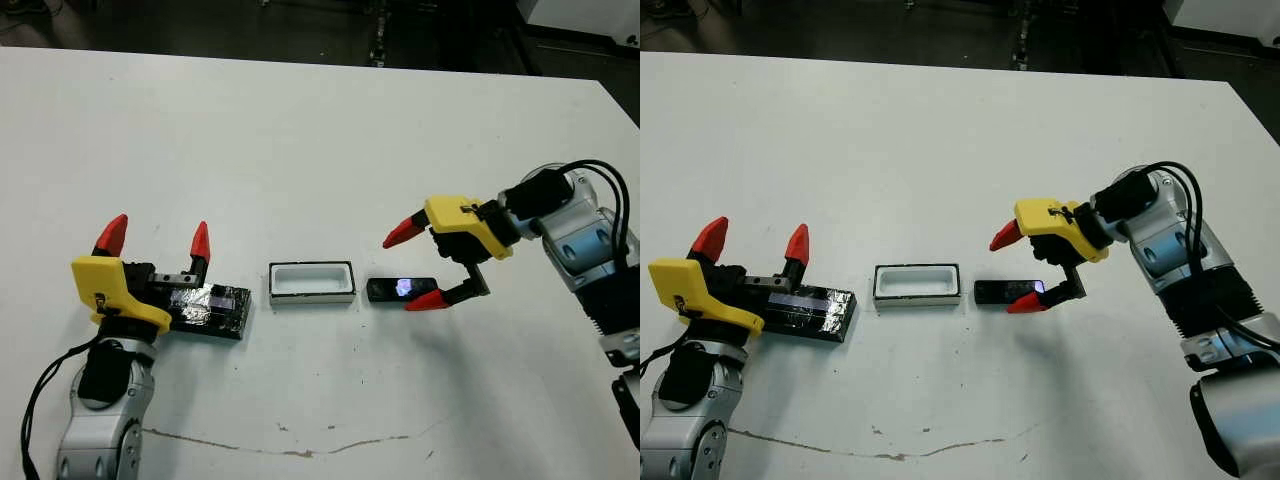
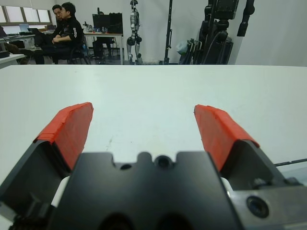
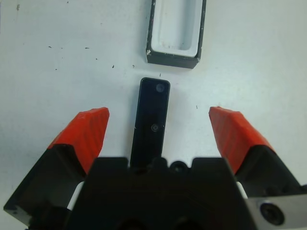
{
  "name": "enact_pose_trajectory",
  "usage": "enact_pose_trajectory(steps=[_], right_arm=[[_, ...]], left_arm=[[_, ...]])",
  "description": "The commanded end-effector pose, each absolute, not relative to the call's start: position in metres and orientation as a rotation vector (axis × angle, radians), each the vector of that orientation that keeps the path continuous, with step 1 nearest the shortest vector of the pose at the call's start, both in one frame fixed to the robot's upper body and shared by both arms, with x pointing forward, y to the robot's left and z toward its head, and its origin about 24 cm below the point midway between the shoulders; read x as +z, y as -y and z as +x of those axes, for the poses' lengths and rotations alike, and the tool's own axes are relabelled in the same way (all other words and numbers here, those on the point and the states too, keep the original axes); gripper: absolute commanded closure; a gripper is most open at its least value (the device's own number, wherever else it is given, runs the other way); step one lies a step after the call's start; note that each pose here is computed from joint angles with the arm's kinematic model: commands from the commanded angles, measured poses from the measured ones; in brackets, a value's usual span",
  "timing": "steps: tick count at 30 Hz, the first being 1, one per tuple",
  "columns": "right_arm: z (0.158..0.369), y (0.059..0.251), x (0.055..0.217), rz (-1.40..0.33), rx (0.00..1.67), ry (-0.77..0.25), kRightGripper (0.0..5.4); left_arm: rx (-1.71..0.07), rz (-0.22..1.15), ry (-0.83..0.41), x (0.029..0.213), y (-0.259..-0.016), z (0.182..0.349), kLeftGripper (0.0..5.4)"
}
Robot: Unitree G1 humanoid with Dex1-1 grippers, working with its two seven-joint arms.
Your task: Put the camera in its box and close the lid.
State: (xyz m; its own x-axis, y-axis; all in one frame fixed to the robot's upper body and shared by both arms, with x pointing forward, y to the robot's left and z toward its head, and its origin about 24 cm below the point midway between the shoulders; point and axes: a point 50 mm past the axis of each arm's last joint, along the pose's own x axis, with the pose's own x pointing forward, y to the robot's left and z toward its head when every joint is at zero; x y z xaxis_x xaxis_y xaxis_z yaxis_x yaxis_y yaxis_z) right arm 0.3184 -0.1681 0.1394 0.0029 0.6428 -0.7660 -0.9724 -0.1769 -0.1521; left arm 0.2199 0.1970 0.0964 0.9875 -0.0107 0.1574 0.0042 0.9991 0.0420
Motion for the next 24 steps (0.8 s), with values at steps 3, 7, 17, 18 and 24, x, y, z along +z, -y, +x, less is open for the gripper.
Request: enact_pose_trajectory(steps=[3, 7, 17, 18, 24], right_arm=[[0.317, 0.17, 0.13, -0.862, 1.545, -0.538, 0.42], [0.316, 0.17, 0.128, -0.883, 1.545, -0.544, 0.68], [0.315, 0.17, 0.12, -0.869, 1.553, -0.549, 1.93], [0.315, 0.17, 0.119, -0.866, 1.554, -0.552, 2.08], [0.314, 0.169, 0.115, -0.841, 1.564, -0.557, 2.51]], left_arm=[[-0.018, 0.05, 0.142, 0.094, -0.198, 0.218, 0.0], [-0.02, 0.043, 0.141, 0.094, -0.198, 0.218, 0.0], [-0.011, 0.055, 0.142, 0.095, -0.197, 0.218, 0.0], [-0.012, 0.052, 0.142, 0.095, -0.197, 0.218, 0.0], [-0.018, 0.054, 0.147, 0.095, -0.198, 0.218, 0.0]])
